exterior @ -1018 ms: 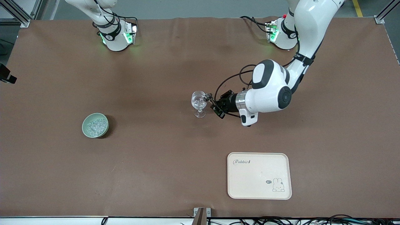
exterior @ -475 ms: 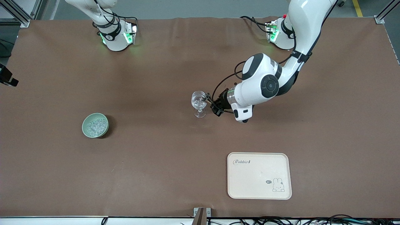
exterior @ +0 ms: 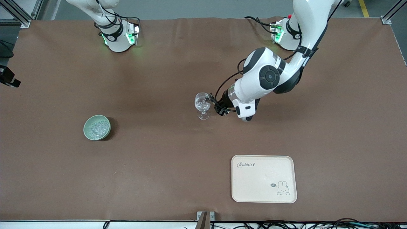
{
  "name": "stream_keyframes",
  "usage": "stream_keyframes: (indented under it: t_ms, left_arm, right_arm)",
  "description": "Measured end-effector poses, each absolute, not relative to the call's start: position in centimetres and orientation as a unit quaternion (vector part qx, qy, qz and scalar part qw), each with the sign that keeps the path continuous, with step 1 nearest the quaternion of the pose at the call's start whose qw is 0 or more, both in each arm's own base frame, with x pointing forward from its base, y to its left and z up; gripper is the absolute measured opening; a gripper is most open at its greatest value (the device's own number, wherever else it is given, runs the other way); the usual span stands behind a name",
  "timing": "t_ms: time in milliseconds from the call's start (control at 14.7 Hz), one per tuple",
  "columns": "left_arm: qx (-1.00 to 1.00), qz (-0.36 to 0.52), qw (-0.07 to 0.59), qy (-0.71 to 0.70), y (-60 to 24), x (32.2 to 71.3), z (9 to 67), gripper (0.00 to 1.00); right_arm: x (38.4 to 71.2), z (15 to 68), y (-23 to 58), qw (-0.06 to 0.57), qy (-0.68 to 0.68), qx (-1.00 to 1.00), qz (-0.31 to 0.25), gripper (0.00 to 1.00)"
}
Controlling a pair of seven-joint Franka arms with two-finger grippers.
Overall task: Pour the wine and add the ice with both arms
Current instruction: 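Tilt the jigger over the wine glass rim with the left gripper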
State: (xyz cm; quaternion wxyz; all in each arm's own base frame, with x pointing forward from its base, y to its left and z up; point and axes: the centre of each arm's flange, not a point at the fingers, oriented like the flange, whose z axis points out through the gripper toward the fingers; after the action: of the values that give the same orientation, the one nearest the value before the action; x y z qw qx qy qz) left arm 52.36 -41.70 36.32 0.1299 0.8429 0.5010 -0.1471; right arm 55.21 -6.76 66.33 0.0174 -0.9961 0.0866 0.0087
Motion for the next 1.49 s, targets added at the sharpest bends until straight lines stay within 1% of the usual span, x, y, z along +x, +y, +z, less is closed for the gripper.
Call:
stream_keyframes:
  t_ms: [679, 1221, 1493]
  left_arm:
    - [0.859, -0.07, 0.093, 0.499, -44.9, 50.0, 36.5, 0.21]
    - [0.861, -0.062, 0.091, 0.497, -45.7, 49.7, 36.4, 0.21]
    - [0.864, -0.036, 0.083, 0.496, -46.1, 49.4, 36.4, 0.21]
  right_arm:
    - [55.2, 66.3, -6.7, 0.017, 0.086, -0.996, 0.009, 0.23]
    - [55.2, 66.3, -6.6, 0.017, 0.085, -0.996, 0.009, 0.23]
    - [55.2, 66.3, -6.6, 0.017, 0.085, -0.996, 0.009, 0.23]
